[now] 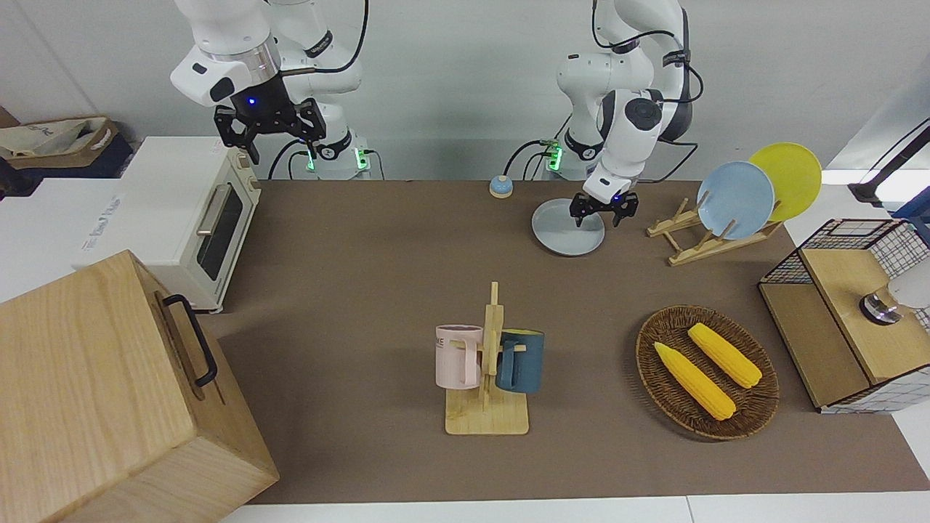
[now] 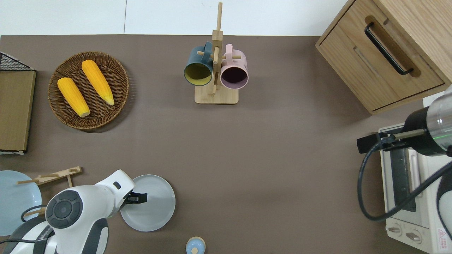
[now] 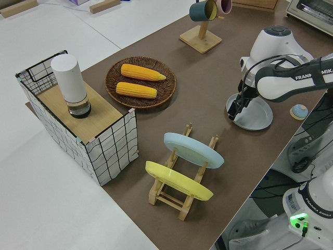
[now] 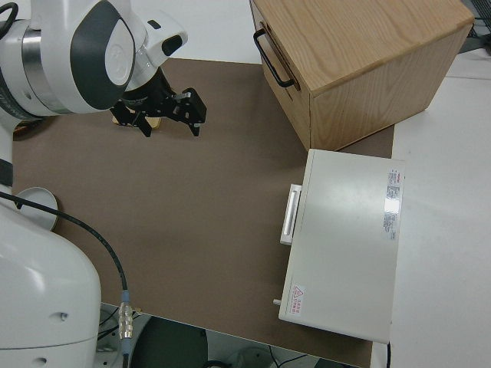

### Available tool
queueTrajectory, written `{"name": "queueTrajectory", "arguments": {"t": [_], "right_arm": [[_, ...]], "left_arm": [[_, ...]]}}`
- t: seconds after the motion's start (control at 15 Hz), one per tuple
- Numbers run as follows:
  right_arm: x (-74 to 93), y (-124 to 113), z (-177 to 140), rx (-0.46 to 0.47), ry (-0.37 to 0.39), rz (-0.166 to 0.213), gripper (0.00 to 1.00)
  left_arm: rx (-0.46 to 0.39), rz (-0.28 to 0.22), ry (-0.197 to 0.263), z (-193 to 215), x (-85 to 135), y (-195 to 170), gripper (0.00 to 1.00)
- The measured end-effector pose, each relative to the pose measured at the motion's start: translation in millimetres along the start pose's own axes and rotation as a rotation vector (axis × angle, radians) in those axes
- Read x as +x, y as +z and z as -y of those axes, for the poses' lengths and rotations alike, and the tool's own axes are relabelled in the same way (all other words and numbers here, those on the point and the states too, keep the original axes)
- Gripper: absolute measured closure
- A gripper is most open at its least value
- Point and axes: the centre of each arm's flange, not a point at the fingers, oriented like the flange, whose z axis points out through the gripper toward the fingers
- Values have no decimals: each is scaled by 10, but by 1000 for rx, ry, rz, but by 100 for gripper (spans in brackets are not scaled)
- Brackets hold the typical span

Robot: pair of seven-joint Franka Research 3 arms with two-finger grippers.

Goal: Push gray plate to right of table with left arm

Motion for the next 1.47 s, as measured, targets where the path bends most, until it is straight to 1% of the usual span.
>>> {"name": "queueTrajectory", "arguments": {"t": [0.2,0.47,0.6,0.67,0.8,1.0,1.07,1.2,1.47], "right_arm": [[0,0,0,0,0,0,1],[0,0,0,0,0,0,1],[0,0,0,0,0,0,1],[0,0,0,0,0,0,1],[0,0,0,0,0,0,1],[0,0,0,0,0,0,1],[0,0,0,0,0,0,1],[0,0,0,0,0,0,1],[0,0,0,0,0,0,1]], "left_arm": [[-2,5,1,-4,26,124,0],[-2,7,0,-1,35,166,0],[-2,11,0,-1,37,195,2],[-2,14,0,-1,38,213,7],[-2,19,-1,0,39,239,30],[-3,12,-8,35,49,213,59],[-3,12,-11,45,50,213,71],[-3,14,-11,48,49,217,87],[-3,14,-11,48,49,218,88]]}}
